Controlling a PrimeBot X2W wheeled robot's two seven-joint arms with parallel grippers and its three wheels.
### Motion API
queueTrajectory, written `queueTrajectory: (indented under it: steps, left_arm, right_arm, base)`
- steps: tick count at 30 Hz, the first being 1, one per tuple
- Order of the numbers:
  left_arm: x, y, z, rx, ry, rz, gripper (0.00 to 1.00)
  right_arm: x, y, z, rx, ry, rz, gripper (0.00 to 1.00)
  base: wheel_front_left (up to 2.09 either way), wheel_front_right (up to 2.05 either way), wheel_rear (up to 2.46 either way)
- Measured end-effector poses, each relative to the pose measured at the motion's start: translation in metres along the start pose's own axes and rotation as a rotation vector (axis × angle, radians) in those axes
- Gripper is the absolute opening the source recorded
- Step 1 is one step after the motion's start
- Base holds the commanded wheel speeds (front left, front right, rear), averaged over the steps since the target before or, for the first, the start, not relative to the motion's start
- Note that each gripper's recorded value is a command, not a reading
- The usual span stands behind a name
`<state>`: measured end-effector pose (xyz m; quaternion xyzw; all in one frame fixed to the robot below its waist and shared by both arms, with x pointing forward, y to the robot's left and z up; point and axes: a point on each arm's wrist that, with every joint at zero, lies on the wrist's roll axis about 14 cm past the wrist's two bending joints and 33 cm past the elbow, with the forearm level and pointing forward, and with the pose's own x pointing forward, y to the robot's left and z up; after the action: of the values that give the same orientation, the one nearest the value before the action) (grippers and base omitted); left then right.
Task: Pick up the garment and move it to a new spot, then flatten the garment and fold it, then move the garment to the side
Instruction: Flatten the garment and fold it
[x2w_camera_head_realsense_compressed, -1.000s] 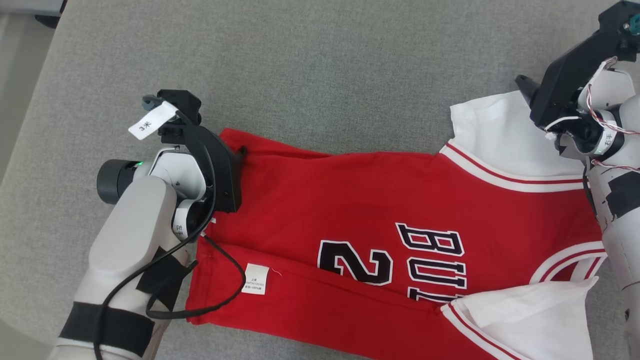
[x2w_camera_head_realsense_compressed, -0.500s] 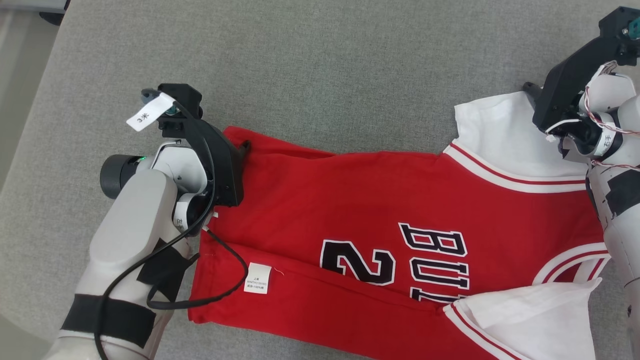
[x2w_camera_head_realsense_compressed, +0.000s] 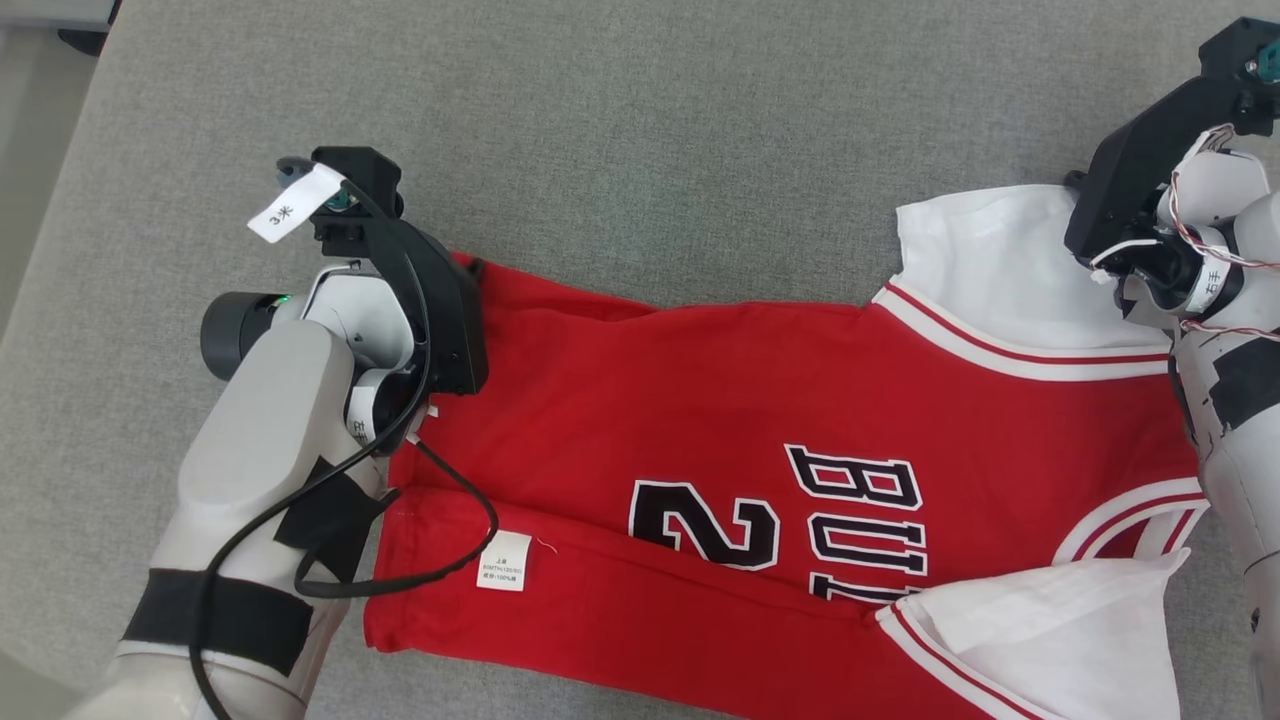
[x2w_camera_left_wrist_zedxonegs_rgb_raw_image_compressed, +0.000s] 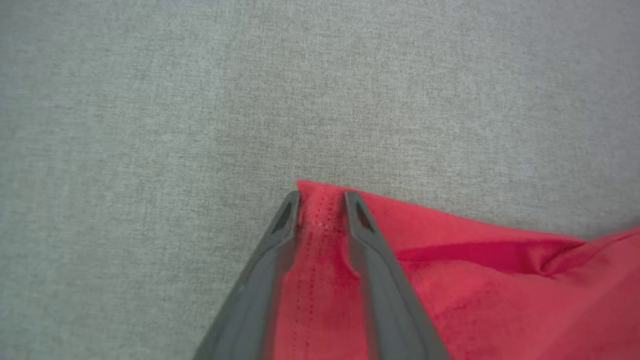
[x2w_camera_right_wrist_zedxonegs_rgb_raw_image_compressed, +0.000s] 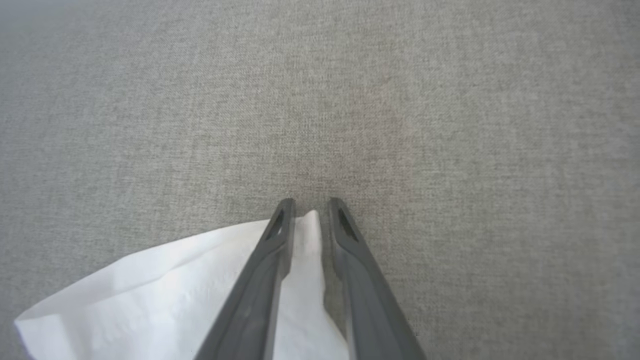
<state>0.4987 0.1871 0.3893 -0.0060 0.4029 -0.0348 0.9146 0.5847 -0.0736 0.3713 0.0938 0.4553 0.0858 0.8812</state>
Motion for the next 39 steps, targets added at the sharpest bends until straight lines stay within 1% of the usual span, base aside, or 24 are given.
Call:
queueTrajectory:
  steps: [1, 2, 3, 4, 16, 19, 22, 33, 39]
  left_arm:
    - [0.0, 0.0, 0.0, 0.001, -0.004, -0.001, 0.02]
    - [0.001, -0.001, 0.0, 0.001, -0.006, -0.002, 0.0]
    - [0.001, -0.001, 0.0, 0.0, -0.004, -0.002, 0.0]
    - [0.001, -0.002, -0.001, 0.0, -0.002, -0.003, 0.0]
    - [-0.003, 0.0, 0.004, -0.011, -0.039, -0.005, 0.0]
    - [-0.005, 0.0, 0.012, -0.014, -0.073, -0.004, 0.0]
    - [-0.009, -0.001, 0.025, -0.013, -0.109, -0.005, 0.0]
    - [-0.013, -0.004, 0.03, -0.015, -0.147, -0.009, 0.0]
    - [-0.02, -0.007, 0.04, -0.031, -0.214, -0.021, 0.0]
  right_arm:
    - [0.0, 0.0, 0.0, 0.001, 0.001, -0.001, 0.24]
    - [0.0, 0.0, 0.001, 0.001, -0.001, -0.001, 0.21]
    - [0.0, 0.0, 0.003, 0.001, -0.004, 0.001, 0.01]
    - [-0.001, 0.001, 0.005, 0.001, -0.008, 0.002, 0.0]
    - [-0.004, 0.007, 0.012, 0.023, -0.059, 0.024, 0.0]
    - [-0.008, 0.015, 0.019, 0.043, -0.095, 0.052, 0.0]
    - [-0.016, 0.021, 0.035, 0.057, -0.151, 0.075, 0.0]
    - [-0.033, 0.013, 0.059, 0.089, -0.273, 0.077, 0.0]
    - [-0.037, 0.013, 0.046, 0.068, -0.281, 0.122, 0.0]
  base:
    - [0.0, 0.0, 0.0]
    - [0.0, 0.0, 0.0]
    - [0.0, 0.0, 0.0]
    - [0.0, 0.0, 0.0]
    - [0.0, 0.0, 0.0]
    - [0.0, 0.0, 0.0]
    - [0.0, 0.0, 0.0]
    - [0.0, 0.0, 0.0]
    - [0.0, 0.0, 0.0]
